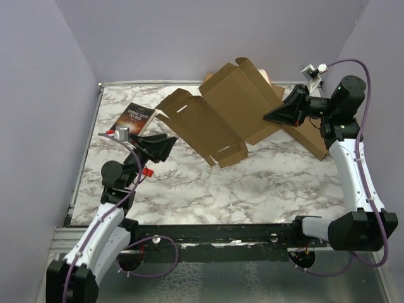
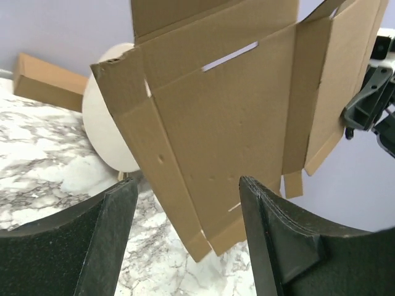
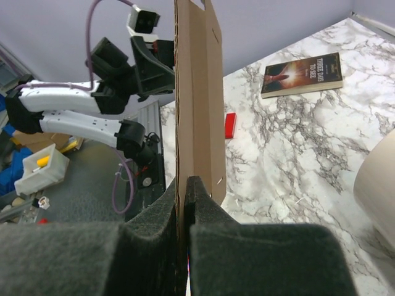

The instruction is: Fold the paper box

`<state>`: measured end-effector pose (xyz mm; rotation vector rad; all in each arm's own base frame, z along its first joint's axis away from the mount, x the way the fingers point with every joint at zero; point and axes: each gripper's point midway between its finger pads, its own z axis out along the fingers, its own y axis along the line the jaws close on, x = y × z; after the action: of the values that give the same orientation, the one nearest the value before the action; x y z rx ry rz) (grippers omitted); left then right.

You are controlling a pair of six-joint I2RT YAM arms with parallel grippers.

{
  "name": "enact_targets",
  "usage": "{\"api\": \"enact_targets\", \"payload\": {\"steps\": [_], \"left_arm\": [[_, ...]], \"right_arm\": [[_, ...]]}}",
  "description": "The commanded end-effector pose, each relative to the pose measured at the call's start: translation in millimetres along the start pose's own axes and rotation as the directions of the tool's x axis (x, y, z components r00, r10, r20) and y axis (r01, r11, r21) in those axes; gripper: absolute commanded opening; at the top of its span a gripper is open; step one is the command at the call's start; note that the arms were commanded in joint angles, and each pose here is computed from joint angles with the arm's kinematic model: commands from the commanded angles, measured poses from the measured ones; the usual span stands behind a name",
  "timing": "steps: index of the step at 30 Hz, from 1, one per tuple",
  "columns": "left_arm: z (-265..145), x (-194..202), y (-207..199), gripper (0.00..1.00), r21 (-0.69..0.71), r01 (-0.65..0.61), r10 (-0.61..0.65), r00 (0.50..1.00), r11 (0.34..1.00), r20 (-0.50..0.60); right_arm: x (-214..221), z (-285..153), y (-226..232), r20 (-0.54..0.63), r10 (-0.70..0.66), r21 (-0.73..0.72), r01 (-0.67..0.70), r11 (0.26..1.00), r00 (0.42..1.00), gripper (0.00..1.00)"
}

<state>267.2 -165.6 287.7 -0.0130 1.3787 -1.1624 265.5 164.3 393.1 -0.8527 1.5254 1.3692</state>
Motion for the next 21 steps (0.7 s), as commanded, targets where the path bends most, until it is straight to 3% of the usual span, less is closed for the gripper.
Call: {"api": "enact_targets", "payload": {"steps": [1,5,10,21], "left_arm": [[-22,-13,10,0.70,-0.159,-0.018,0.026,0.999,0.987,0.047],[-23,-30,-29,0.70,-0.017,0.040,-0.039,0.995,0.999,0.091],[-5,-22,-55,0.70,0.135,0.166,-0.173,0.984,0.977,0.038],[49,48,-72,0.72,0.216,0.202,-0.189,0.979,0.955,-0.081]], "right_arm": [[-11,-1,-3,0.018,-0.076,0.045,0.075,0.996,0.997,0.01],[-2,-1,-10,0.018,-0.048,0.042,0.048,0.998,0.999,0.01],[20,4,-14,0.003,-0.003,0.023,0.003,1.000,1.000,0.01],[68,19,-39,-0.062,0.017,0.079,-0.012,0.997,0.998,0.01]]}}
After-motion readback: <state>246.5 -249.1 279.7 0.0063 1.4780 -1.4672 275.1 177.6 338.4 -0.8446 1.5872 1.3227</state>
